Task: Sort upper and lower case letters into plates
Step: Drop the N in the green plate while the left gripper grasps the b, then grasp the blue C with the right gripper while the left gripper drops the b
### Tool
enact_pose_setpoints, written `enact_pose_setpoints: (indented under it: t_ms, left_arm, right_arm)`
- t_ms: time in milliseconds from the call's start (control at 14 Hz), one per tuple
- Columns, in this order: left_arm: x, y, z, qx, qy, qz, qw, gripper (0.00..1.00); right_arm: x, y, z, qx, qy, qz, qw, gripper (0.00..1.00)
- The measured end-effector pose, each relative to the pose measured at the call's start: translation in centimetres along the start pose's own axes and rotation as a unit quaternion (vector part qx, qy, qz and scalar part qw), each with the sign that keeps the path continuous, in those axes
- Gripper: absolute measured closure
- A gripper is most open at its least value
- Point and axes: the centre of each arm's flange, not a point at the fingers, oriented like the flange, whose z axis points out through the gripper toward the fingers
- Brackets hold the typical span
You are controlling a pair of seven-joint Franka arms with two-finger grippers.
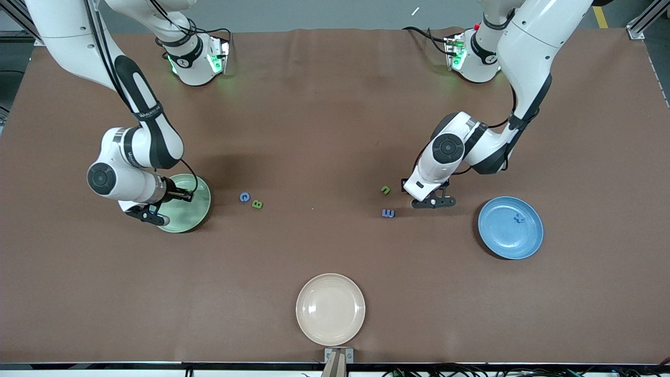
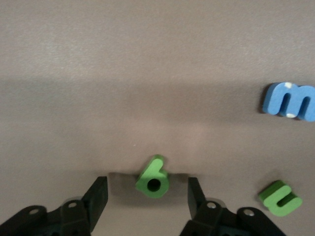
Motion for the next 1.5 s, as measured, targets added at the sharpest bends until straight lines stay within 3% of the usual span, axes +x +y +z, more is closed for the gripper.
enact_pose_setpoints:
  t_ms: [358,501,716,859,1145,1503]
  left_arm:
    - [0.0,0.1,0.3,-0.005,0.001,0.000,1.000,0.38]
    - [0.0,0.3,0.1,-0.007,0.004,0.001,1.000,0.52]
    - [0.1,0.3,0.0,-0.008,0.005,0.001,1.000,0.60]
    - [0.1,0.3,-0.1,-0.008,0.006,0.001,1.000,0.70]
    - [0.2,0.3,-0.2,-0.008,0.007,0.000,1.000,0.70]
    - [1.8,-1.3,-4.1,-0.002,0.031,-0.005,0.999,0.70]
  right_arm:
    - [0.0,-0.1,0.0,0.000,0.000,-0.001,1.000,0.22]
    - [0.0,-0.7,-0.5,0.002,0.000,-0.005,1.000,0.02]
    - [0.4,-3.1,-3.5,0.005,-0.010,0.000,1.000,0.00]
    - [0.4,-5.9,-6.0,0.009,-0.002,0.025,1.000,0.00]
    - [-2.1,-12.3,-6.7,0.010,0.020,0.050,0.999,0.00]
    - [-4.0,-15.5,-4.1,0.018,0.050,0.037,0.998,0.00]
